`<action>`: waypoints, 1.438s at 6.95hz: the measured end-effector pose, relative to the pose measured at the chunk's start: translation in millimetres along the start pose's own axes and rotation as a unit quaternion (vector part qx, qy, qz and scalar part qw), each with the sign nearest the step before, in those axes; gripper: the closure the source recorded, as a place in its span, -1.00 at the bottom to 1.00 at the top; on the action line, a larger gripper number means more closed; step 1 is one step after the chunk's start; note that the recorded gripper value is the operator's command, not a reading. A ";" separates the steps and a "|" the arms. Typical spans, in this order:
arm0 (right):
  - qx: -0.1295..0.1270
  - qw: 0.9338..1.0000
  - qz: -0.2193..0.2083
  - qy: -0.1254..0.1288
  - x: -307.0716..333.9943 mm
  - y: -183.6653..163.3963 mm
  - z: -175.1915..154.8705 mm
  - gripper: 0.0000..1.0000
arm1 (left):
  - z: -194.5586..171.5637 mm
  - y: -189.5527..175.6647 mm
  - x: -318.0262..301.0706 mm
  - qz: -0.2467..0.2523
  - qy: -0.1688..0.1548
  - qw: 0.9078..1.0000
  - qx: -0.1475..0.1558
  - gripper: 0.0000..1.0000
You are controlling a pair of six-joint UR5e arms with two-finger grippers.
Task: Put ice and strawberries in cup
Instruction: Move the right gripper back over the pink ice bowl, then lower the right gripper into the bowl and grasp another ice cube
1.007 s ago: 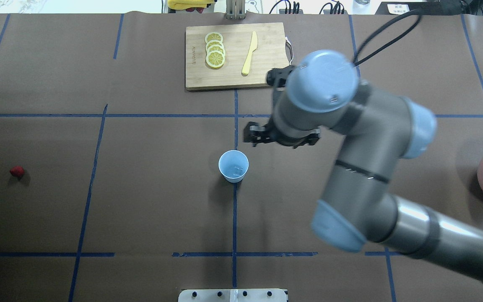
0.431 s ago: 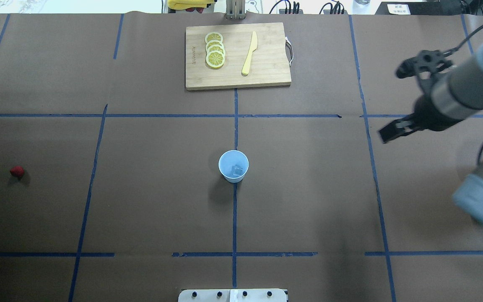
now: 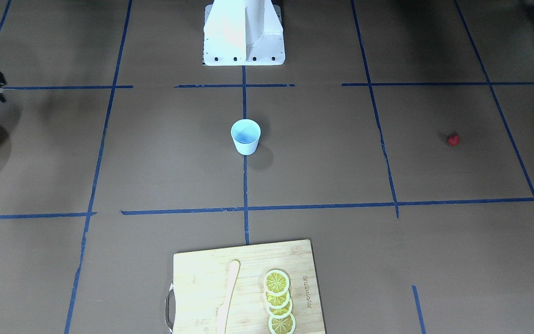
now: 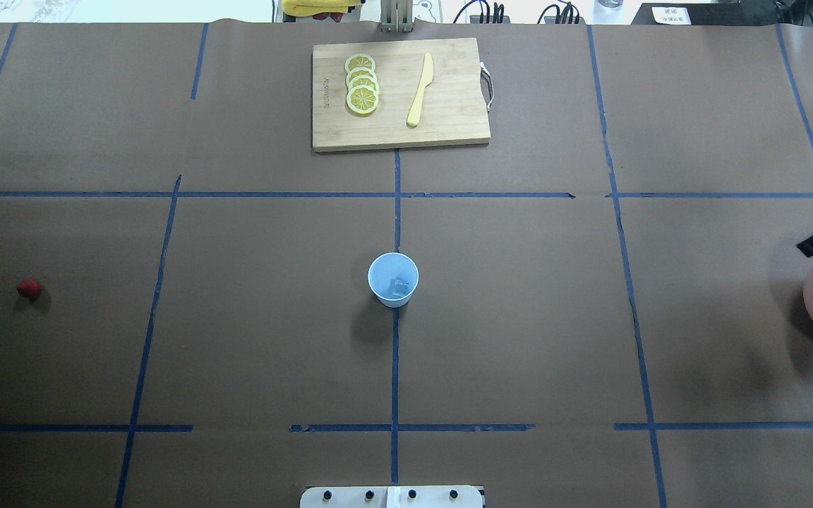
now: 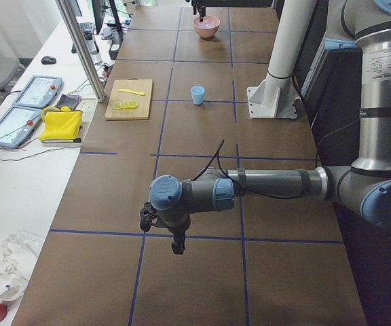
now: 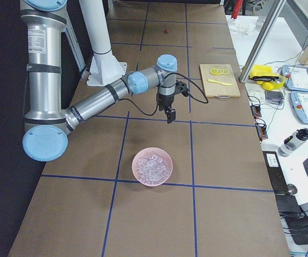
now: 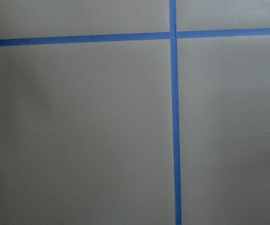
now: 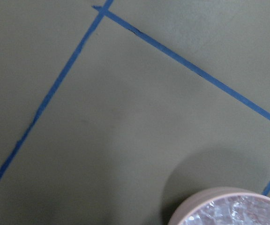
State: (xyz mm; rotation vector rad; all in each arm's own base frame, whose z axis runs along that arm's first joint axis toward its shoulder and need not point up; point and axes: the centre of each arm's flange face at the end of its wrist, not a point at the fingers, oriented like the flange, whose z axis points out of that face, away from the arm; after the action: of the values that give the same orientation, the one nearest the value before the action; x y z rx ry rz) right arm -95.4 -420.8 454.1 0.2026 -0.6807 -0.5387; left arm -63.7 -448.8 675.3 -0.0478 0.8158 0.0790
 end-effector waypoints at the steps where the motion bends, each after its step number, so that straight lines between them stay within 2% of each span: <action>1: -0.011 1.000 -0.027 -0.005 23.1 26.8 4.8 -0.96 | 0.1 -0.1 0.2 0.000 0.000 1.000 0.000 -1.00; 3: -0.019 0.998 -0.057 -0.010 49.0 60.4 23.9 -0.96 | 0.1 -0.1 0.3 0.001 0.000 1.000 0.000 -1.00; 5: 0.003 0.997 -0.071 -0.022 73.7 91.5 62.8 -0.89 | 0.3 -0.2 0.5 0.001 0.001 1.000 0.000 -1.00; 8: 0.014 0.998 -0.052 -0.022 97.0 113.4 98.9 -0.72 | 0.1 -0.4 1.3 0.002 0.001 1.000 0.000 -1.00; 10: 0.009 0.999 -0.032 -0.027 97.1 114.1 114.9 -0.60 | 0.1 -0.4 1.4 0.002 0.001 1.000 0.000 -1.00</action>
State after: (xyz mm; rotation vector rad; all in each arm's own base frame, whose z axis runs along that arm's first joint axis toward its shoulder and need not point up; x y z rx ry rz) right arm -60.4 -376.9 634.4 0.2272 -0.7333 -0.6016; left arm -62.7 -449.1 674.3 -0.0461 0.8172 0.0819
